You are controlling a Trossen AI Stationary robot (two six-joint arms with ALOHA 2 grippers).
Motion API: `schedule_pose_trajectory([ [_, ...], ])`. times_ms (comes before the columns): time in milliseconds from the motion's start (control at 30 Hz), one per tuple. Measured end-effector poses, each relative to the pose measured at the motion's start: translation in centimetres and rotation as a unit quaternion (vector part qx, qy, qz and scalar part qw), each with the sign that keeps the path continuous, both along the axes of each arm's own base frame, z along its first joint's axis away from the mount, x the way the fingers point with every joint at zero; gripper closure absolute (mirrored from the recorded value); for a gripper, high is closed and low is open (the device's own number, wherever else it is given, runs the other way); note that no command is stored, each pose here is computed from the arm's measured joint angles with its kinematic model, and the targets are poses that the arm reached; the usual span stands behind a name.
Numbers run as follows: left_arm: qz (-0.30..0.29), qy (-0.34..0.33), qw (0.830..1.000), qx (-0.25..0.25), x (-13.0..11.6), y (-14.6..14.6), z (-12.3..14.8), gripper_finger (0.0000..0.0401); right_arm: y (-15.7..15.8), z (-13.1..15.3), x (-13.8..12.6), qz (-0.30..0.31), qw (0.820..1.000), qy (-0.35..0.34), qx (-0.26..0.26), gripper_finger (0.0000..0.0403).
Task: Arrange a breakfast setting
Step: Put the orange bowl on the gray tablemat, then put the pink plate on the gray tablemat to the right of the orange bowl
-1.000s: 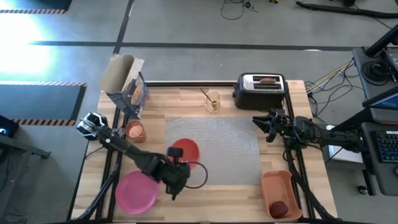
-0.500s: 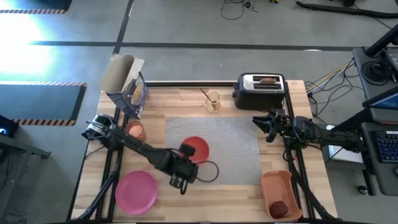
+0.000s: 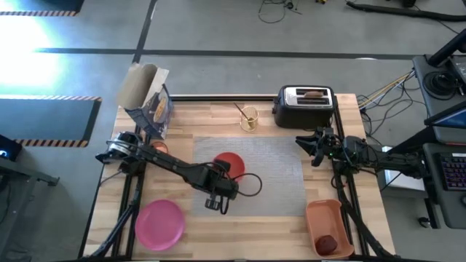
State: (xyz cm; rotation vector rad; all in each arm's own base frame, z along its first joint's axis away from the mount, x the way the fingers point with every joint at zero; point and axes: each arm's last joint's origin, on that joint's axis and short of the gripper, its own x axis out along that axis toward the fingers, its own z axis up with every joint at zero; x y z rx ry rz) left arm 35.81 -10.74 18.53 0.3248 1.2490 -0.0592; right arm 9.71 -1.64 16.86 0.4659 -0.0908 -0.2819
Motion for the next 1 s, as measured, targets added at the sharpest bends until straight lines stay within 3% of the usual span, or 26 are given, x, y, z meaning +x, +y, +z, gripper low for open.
schedule_pose_trajectory([
  [200, 0.034, -0.013, 0.999, -0.014, 0.1, 0.0, 0.2, 0.0372, 0.0, 0.0, 0.0, 0.000, 1.000, 0.000, 0.000, 0.0312],
  [467, 0.042, -0.018, 0.999, -0.020, 0.0, -0.3, 0.4, 0.0265, 0.0, 0.0, 0.0, 0.000, 1.000, 0.000, 0.000, 0.0312],
  [633, 0.027, -0.007, 1.000, -0.004, -0.8, -2.0, 2.9, 0.0213, 0.0, 0.0, 0.0, 0.000, 1.000, 0.000, 0.000, 0.0312],
  [833, 0.039, 0.025, 0.999, 0.014, -2.9, -5.4, 5.9, 0.0201, 0.0, 0.0, 0.0, 0.000, 1.000, 0.000, 0.000, 0.0312],
  [1000, 0.068, 0.042, 0.997, 0.021, -5.9, -8.6, 6.2, 0.0201, 0.0, 0.0, 0.0, 0.000, 1.000, 0.000, 0.000, 0.0312],
])
